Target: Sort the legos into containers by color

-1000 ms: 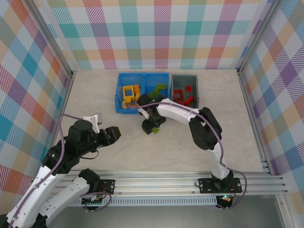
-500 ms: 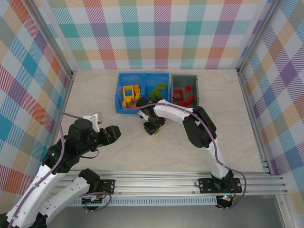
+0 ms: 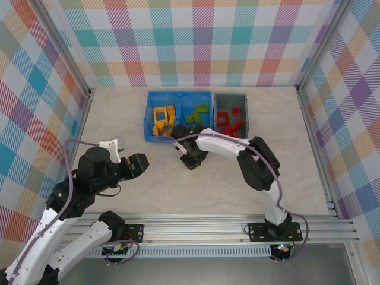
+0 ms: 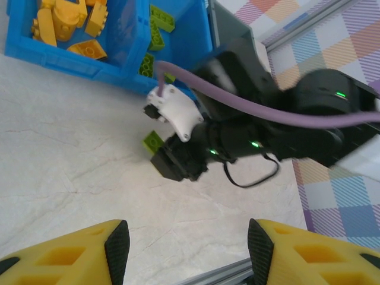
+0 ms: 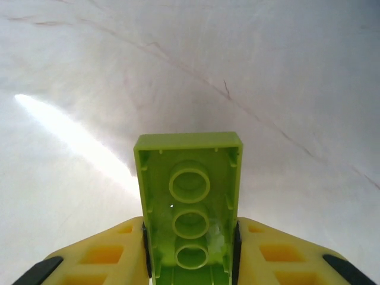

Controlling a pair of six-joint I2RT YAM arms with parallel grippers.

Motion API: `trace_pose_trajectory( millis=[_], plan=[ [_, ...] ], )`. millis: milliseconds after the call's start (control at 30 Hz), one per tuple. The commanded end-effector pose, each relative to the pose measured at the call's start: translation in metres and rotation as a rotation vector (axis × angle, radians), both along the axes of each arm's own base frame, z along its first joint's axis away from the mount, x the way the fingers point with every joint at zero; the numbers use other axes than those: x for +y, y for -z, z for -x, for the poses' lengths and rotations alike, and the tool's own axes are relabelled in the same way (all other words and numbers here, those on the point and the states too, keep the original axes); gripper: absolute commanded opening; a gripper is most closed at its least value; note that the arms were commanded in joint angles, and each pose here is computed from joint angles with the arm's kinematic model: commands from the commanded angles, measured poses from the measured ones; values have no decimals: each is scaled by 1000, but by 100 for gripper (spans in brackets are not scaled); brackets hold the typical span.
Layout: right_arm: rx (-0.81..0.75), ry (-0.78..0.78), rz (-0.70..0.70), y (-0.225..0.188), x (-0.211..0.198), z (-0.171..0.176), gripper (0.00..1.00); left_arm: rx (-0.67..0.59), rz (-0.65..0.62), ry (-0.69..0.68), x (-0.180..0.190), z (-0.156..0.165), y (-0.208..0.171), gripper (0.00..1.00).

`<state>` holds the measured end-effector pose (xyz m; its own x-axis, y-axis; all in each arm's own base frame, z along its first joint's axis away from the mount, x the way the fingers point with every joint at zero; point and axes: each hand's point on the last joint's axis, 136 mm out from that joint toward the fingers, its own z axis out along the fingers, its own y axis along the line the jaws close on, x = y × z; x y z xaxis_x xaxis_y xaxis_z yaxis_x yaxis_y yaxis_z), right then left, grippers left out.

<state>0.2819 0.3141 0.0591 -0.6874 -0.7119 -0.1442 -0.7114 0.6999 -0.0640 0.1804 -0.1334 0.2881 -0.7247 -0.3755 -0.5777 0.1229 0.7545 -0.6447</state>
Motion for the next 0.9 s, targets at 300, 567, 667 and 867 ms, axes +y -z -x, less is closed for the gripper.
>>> trace_pose_trajectory(
  millis=[300,567,667,867],
  plan=[
    [-301,408,-131,-120,-12,-96,37,-106,21,31,-39,-54,-41,57],
    [-388,632,-41,-97,-28,-175,37,-129,-38,48,-77,-102,-32,57],
    [-434,646,-17,-88,-28,-193,36,-128,-53,72,-93,-111,-25,57],
    [-467,680,34,-59,-36,-210,38,-105,-71,97,-109,-114,-6,56]
  ],
)
